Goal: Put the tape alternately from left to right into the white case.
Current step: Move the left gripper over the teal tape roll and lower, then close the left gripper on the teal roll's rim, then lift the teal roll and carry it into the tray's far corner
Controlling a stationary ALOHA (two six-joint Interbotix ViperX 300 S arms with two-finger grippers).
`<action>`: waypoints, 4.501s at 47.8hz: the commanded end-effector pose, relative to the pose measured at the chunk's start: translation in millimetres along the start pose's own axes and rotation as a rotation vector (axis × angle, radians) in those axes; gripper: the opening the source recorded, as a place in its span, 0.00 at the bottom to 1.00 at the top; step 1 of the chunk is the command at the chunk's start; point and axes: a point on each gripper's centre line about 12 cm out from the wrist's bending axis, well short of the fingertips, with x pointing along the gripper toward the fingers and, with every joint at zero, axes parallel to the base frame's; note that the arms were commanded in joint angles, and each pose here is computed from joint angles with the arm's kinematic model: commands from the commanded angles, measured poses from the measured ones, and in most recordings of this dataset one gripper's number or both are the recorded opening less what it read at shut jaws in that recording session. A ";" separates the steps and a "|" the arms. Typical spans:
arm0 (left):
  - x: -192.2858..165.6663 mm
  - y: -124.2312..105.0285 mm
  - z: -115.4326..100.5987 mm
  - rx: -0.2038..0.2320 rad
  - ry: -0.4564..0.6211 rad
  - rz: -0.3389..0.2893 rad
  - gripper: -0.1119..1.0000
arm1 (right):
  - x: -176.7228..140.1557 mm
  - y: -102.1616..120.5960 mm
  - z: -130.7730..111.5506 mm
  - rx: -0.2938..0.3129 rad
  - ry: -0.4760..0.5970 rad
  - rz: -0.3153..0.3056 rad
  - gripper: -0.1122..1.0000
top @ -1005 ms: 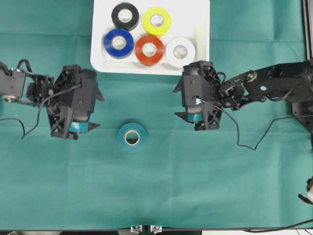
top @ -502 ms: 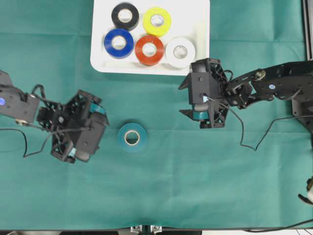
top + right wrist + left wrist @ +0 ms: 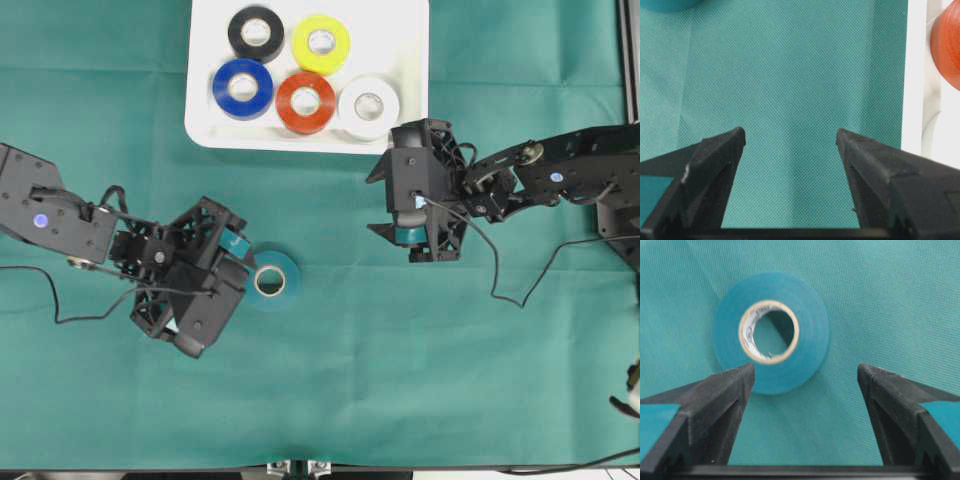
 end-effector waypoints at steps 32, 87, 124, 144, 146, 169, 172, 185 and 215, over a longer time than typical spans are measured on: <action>26.8 1.7 8.1 0.137 0.056 -0.030 0.81 | -5.5 1.5 7.4 0.001 -0.029 0.007 0.84; 29.7 8.6 21.8 0.190 0.150 -0.081 0.31 | -5.1 0.4 -2.1 0.001 -0.006 0.004 0.84; 17.4 12.2 27.9 0.179 0.124 -0.065 0.07 | -5.1 0.8 -1.8 0.002 -0.009 0.008 0.84; -8.2 15.6 35.8 0.178 0.125 -0.066 0.07 | -5.1 0.9 -1.2 0.002 -0.010 0.008 0.83; -8.8 16.0 35.3 0.177 0.129 -0.067 0.07 | -5.1 0.9 -1.2 0.001 -0.010 0.008 0.84; -26.0 60.5 24.6 0.083 0.119 0.013 0.07 | -5.1 1.4 -0.9 0.002 -0.013 0.012 0.84; -28.4 70.9 22.6 0.064 0.115 0.033 0.07 | -5.1 1.9 -0.9 0.001 -0.013 0.013 0.84; -34.6 118.9 14.4 -0.016 0.067 0.144 0.07 | -5.1 1.8 -1.6 0.001 -0.011 0.013 0.84; -22.5 210.6 -5.6 -0.008 0.064 0.300 0.07 | -5.1 1.9 -0.9 0.001 -0.013 0.013 0.84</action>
